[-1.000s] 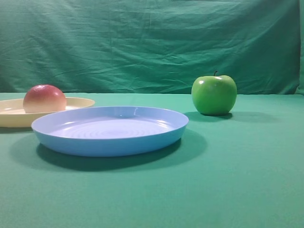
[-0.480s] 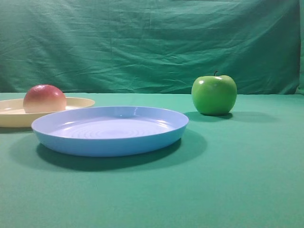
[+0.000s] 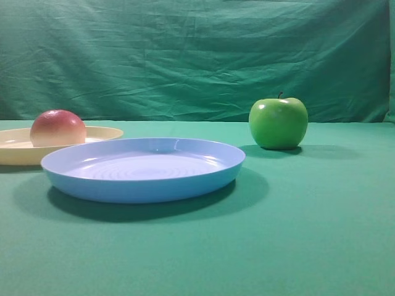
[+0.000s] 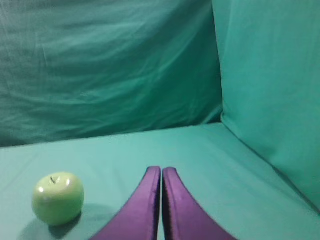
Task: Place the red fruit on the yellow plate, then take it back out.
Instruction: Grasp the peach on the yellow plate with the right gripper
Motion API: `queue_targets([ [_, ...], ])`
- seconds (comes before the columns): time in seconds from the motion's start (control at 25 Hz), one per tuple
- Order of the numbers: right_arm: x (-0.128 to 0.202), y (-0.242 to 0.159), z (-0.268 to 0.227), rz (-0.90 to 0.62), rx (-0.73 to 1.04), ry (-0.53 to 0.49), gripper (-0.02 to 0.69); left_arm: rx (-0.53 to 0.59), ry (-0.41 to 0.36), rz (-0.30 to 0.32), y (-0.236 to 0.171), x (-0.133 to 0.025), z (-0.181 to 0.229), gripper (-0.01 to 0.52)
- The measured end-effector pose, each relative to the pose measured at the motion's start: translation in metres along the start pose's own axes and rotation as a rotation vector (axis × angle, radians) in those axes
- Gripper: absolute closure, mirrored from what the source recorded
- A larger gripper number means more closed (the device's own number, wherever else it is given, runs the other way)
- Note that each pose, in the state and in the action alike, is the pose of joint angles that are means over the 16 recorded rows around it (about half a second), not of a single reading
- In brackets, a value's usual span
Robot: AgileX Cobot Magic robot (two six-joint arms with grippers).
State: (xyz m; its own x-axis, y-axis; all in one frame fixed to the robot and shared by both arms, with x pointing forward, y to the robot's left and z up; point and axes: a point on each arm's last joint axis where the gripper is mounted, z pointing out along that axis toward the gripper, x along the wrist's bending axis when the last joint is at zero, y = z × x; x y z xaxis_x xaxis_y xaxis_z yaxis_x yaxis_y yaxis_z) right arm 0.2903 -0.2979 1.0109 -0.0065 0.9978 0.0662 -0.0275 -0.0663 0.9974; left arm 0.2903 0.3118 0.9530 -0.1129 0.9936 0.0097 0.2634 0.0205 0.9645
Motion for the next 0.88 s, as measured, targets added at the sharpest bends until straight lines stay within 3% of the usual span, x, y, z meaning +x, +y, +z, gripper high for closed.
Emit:
queue_targets([
  [0.4, 0.01, 0.068, 0.009, -0.057, 0.157, 0.054, 0.665, 0.0, 0.0, 0.0, 0.0, 0.0, 0.0, 0.514],
  [0.88, 0.033, 0.117, 0.071, -0.091, 0.503, 0.268, 0.665, 0.0, 0.0, 0.0, 0.0, 0.0, 0.0, 0.514],
])
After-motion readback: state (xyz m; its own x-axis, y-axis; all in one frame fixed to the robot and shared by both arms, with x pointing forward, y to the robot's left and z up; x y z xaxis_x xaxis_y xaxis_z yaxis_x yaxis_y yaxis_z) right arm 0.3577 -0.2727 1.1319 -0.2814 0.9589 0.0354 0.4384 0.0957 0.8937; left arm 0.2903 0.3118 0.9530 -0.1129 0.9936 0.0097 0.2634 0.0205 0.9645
